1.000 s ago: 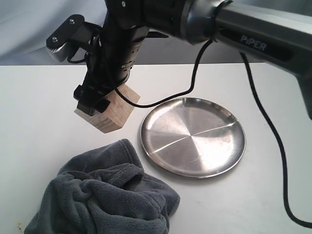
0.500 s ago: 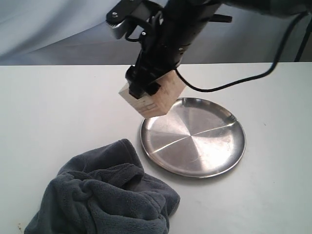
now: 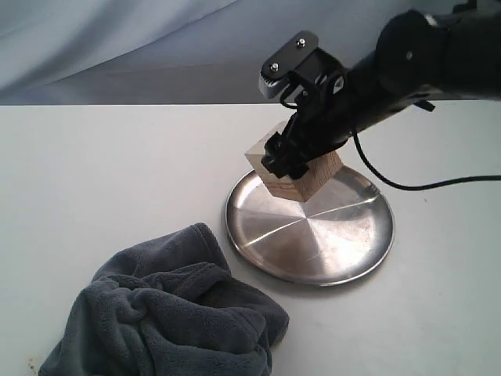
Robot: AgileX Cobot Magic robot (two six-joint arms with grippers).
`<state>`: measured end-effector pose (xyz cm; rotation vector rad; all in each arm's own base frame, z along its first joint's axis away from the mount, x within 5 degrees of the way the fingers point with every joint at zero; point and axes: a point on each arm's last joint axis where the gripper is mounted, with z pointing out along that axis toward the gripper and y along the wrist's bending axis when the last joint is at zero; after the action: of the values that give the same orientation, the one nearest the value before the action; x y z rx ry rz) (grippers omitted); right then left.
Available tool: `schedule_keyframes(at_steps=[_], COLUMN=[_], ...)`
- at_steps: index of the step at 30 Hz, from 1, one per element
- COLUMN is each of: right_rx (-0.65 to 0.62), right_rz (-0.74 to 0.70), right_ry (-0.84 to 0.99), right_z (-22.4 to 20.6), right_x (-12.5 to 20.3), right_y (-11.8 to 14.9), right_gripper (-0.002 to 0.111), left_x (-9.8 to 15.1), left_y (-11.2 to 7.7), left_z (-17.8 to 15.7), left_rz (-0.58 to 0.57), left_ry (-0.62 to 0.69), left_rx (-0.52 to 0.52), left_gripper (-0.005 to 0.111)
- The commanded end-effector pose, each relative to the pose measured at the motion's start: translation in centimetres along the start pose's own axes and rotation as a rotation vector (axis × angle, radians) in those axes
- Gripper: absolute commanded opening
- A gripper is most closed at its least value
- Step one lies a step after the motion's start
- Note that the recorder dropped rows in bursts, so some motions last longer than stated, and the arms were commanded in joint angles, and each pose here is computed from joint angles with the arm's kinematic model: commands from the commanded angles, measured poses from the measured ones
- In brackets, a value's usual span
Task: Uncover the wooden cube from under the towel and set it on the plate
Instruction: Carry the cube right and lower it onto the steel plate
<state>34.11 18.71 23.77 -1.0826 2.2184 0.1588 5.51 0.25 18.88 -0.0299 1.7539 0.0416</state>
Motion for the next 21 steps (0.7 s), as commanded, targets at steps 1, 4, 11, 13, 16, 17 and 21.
schedule_keyframes(at_steps=[1,4,11,13,16,17,21], right_rx=[0.079,0.079,0.107,0.127,0.128,0.124,0.085], right_rz=[0.013,0.048,0.066,0.068,0.068,0.069,0.070], right_ry=[-0.091,-0.082,-0.081,-0.102,-0.100,-0.094,-0.041], right_z=[0.7,2.1,5.2,5.6,5.9,5.9,6.0], right_x=[1.1,2.2,3.5,3.4,3.6,3.6,4.1], right_y=[-0.1,0.1,0.0,-0.1,-0.1,-0.1,0.3], right_gripper=[0.000,0.000,0.000,0.000,0.000,0.000,0.000], left_x=[-0.1,-0.1,-0.1,-0.1,-0.1,-0.1,-0.1], left_y=[0.0,0.0,0.0,0.0,0.0,0.0,0.0], left_z=[0.0,0.0,0.0,0.0,0.0,0.0,0.0], left_rz=[-0.002,-0.002,-0.002,-0.002,-0.002,-0.002,-0.002], left_ry=[-0.009,-0.009,-0.009,-0.009,-0.009,-0.009,-0.009], left_rx=[0.003,0.003,0.003,0.003,0.003,0.003,0.003], left_gripper=[0.000,0.000,0.000,0.000,0.000,0.000,0.000])
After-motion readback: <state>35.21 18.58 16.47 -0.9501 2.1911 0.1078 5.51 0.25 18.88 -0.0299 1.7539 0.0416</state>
